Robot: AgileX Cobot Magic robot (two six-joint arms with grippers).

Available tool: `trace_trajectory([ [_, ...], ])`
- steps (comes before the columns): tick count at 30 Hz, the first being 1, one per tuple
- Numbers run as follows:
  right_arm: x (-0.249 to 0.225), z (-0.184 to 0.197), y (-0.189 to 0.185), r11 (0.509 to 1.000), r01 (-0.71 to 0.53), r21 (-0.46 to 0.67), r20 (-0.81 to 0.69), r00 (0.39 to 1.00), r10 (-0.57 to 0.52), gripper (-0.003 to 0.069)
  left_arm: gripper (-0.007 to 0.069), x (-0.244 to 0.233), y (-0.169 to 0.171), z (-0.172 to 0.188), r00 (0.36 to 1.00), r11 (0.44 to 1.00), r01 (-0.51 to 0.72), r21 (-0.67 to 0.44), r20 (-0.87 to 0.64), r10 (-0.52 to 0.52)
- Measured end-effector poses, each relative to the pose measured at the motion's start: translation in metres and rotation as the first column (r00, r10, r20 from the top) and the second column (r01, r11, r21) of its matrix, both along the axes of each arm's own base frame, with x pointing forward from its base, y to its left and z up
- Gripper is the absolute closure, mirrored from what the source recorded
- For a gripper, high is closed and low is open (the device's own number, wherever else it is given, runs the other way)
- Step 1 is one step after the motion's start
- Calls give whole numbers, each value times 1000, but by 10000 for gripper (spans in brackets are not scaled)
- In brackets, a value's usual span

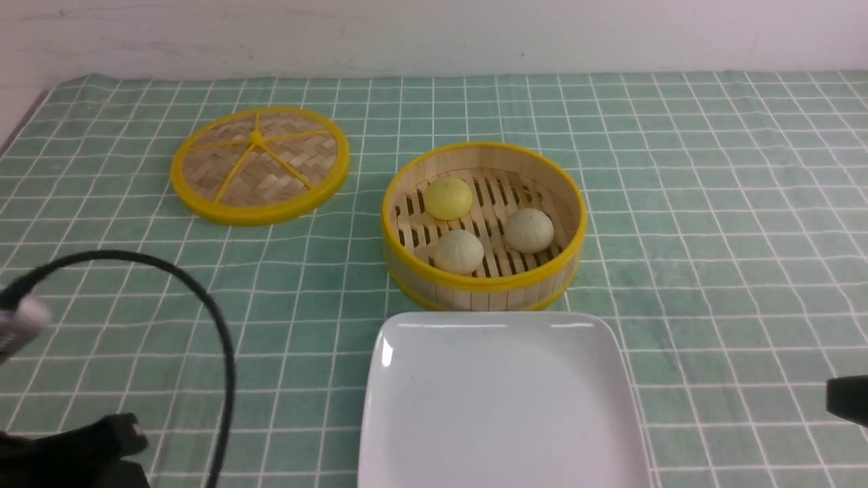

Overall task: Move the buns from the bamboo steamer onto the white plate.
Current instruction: 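Reach toward a bun in the bamboo steamer with the right gripper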

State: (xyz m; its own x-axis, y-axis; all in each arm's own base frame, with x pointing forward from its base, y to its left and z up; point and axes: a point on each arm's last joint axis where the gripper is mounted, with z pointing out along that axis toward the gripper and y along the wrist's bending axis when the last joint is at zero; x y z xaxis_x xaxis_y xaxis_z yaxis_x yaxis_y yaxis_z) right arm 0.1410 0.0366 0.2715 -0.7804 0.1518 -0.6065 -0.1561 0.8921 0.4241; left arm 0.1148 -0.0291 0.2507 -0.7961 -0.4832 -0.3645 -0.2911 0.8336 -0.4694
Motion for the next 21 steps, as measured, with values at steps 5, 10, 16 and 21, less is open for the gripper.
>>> trace_trajectory([
  [5,50,-4,36,951,-268,153,-44,960,278,663,624,31,-11,-11,980,990,137,-34,-142,-141],
  [10,88,-15,95,844,-503,185,-167,830,531,658,620,47,-20,-15,956,964,251,-90,-131,-261],
  [16,144,-18,148,830,-558,-18,-326,788,522,650,606,49,-24,-13,942,943,315,-105,-86,-324],
  [21,200,-6,162,896,-397,-200,-273,901,338,614,599,49,-24,-13,941,943,318,-104,-85,-327],
])
